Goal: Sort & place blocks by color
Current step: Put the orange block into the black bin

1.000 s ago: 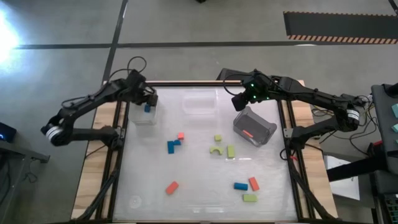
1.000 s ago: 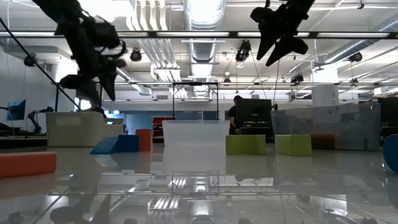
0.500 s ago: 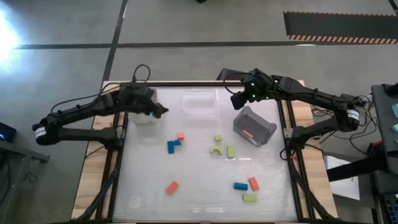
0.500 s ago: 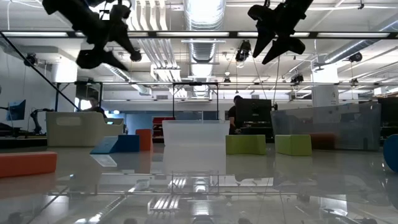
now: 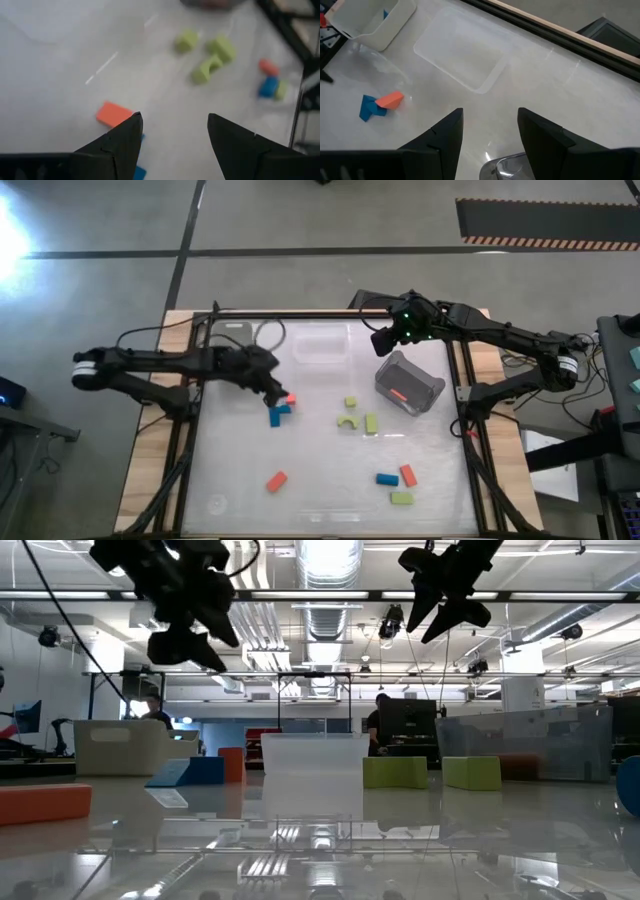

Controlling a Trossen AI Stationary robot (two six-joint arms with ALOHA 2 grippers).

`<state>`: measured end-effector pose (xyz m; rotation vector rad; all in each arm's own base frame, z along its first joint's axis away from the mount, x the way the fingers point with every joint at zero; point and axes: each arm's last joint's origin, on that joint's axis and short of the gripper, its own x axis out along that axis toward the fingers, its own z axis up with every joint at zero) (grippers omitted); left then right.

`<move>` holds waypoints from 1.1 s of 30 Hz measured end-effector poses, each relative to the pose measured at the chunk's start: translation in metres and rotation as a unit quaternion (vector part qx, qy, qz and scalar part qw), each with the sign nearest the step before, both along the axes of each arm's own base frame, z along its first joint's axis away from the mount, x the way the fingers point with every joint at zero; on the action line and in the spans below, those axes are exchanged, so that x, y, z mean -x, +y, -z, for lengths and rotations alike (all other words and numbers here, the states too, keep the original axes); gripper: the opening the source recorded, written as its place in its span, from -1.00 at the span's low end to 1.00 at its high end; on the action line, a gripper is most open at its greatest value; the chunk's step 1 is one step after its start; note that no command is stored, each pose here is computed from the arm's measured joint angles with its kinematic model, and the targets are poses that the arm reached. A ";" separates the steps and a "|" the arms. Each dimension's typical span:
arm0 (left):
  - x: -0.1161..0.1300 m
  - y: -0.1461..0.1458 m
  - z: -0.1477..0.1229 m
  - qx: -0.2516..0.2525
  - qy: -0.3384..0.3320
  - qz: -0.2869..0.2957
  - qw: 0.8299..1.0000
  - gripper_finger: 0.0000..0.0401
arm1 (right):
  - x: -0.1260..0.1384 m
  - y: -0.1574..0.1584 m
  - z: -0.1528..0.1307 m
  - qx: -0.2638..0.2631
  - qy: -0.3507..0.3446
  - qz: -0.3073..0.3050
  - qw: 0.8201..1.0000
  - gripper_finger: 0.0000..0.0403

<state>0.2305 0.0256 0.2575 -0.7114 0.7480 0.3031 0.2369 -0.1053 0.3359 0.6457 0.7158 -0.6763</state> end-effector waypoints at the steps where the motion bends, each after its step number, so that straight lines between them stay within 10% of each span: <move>1: -0.003 -0.003 0.004 0.003 0.011 0.007 1.000 0.04 | 0.000 0.000 0.000 0.000 0.000 0.000 1.000 -0.12; 20: -0.011 -0.068 0.030 -0.066 0.070 0.264 0.960 0.04 | 0.000 0.001 0.000 -0.008 0.000 -0.006 1.000 -0.12; 33: 0.005 -0.135 0.020 0.082 0.077 0.242 0.964 0.04 | 0.000 0.001 0.001 0.000 0.006 -0.018 1.000 -0.12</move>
